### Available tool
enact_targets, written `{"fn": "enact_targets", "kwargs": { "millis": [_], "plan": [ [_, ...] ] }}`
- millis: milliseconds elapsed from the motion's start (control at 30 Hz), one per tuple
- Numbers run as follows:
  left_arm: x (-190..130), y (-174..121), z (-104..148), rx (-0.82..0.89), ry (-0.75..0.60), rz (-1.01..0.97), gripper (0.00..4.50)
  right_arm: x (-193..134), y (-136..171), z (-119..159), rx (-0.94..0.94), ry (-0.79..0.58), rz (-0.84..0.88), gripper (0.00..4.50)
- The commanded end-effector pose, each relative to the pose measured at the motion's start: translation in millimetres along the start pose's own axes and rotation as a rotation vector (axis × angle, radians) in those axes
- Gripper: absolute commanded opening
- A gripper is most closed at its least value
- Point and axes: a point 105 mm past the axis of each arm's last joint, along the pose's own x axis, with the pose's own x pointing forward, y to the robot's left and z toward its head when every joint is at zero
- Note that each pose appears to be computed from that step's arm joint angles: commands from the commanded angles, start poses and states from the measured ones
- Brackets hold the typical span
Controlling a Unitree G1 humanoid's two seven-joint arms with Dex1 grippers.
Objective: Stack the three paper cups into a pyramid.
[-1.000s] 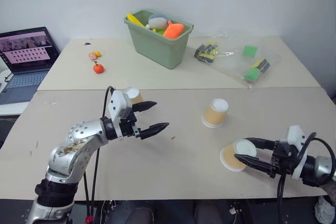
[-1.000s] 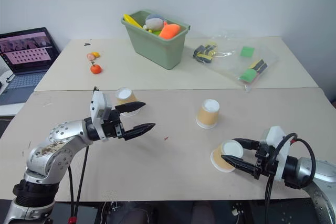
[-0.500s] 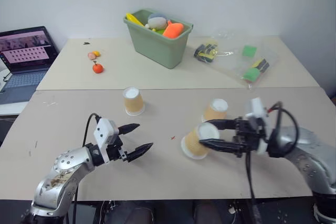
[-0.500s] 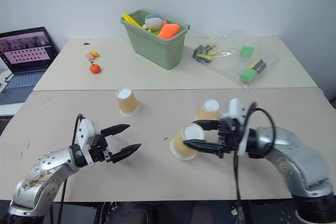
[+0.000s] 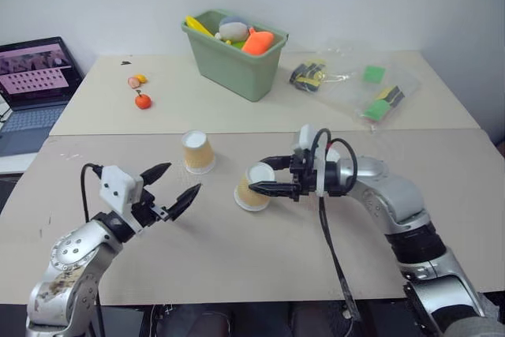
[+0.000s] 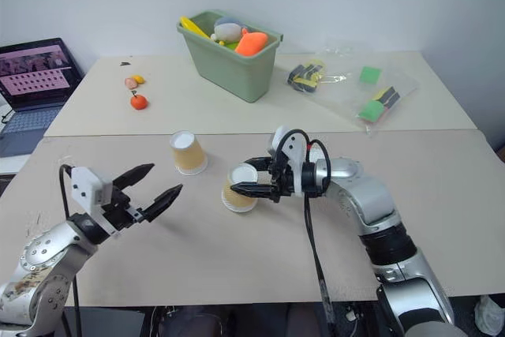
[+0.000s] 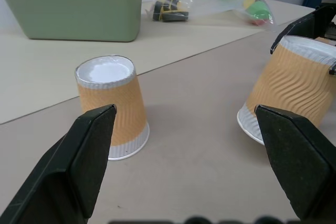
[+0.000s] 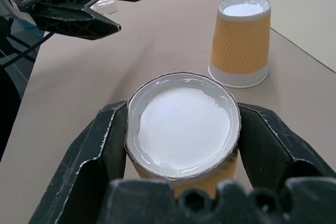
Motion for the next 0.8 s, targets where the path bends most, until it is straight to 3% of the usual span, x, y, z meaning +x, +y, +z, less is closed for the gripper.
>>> {"fn": "enact_targets", "kwargs": {
  "millis": [33,367,400,500,800],
  "plan": [
    [0,-4,14,0.032,-0.050,-0.008,4.50,5,5,5,-0.072,0.005,0.056,2.80],
    [11,-12,13,0.020,-0.066,-0.037,4.50,25,0,1,-0.108,0.018,0.037,2.80],
    [12,-13,13,0.019,-0.068,-0.040,4.50,27,-3,3,-0.095,0.004,0.020,3.80],
    [16,-15,13,0.013,-0.076,-0.052,4.50,26,-6,8,-0.089,-0.017,0.006,4.46],
    [36,-16,16,-0.016,-0.115,-0.109,4.50,-2,-1,31,-0.002,-0.090,0.021,4.46]
  ]
}}
